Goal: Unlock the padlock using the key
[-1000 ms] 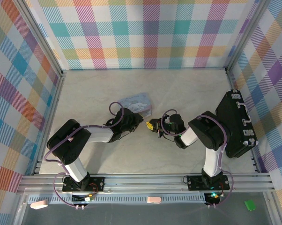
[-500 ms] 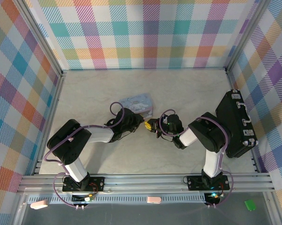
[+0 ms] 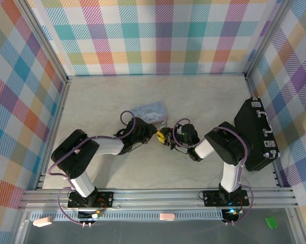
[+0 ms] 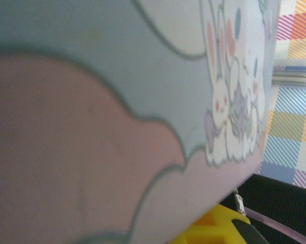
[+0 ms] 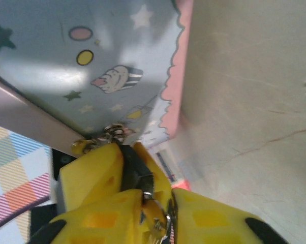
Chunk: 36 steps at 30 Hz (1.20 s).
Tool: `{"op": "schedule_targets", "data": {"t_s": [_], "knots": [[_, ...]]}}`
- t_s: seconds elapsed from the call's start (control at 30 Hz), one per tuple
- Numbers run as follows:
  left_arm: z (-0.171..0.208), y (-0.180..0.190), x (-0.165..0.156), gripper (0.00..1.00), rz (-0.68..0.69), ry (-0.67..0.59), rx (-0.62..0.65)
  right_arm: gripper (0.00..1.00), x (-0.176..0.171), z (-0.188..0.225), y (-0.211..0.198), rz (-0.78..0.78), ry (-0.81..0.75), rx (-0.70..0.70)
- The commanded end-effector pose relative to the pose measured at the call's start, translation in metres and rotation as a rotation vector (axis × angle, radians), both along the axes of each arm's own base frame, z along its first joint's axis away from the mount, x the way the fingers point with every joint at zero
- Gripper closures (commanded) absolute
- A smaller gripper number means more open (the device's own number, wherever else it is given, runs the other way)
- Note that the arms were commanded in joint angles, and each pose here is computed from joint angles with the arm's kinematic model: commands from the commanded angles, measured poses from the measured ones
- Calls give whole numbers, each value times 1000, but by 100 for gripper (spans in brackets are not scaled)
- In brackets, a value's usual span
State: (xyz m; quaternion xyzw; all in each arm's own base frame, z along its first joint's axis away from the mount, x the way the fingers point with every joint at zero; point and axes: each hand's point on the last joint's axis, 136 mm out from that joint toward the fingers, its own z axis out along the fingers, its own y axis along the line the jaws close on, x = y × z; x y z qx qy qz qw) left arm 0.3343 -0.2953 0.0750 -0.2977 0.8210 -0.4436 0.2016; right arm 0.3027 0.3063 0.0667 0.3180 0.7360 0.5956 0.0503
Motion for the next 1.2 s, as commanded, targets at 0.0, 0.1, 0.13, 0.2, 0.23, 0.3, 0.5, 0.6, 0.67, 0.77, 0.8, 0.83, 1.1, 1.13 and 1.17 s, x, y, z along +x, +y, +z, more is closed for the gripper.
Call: {"op": "schedule_targets", "data": {"t_s": [0.0,0.1,0.13,0.2,0.23,0.3,0.5,0.6,0.67,0.77,0.8,0.83,1.1,1.13,1.17], "knots": [[29,-43,-35,100,-209,24,-101,62,1,16,1,78,-128,-59],[11,-19,-31,100,-132,92,-33,60,-6,4,-10,108,-156,-116],[10,-13,-29,100,-118,99,-25,59,-9,2,-13,119,-171,-129],[10,-6,-25,100,-106,101,-13,59,-15,1,-16,157,-200,-166],[12,-2,-23,100,-100,99,-2,58,-18,0,-16,182,-217,-190],[12,4,-19,100,-94,103,19,58,-21,4,-16,219,-280,-225],[11,15,-10,100,-79,108,15,59,-27,21,-15,341,-511,-329],[13,19,-7,100,-70,105,6,61,-32,30,-17,391,-647,-387],[17,23,-5,100,-67,101,5,61,-36,30,-24,428,-750,-492],[21,27,-3,100,-76,96,26,59,-43,38,-31,481,-994,-679],[21,29,-4,100,-78,97,31,58,-45,40,-32,495,-1061,-720],[23,30,-3,100,-78,94,32,57,-46,40,-34,509,-1126,-765],[29,31,-2,100,-99,83,22,53,-67,45,-19,638,-1557,-958],[30,31,-3,100,-104,82,27,53,-71,44,-14,656,-1616,-982],[31,31,-3,100,-107,79,31,53,-71,45,-9,648,-1664,-998]]}}
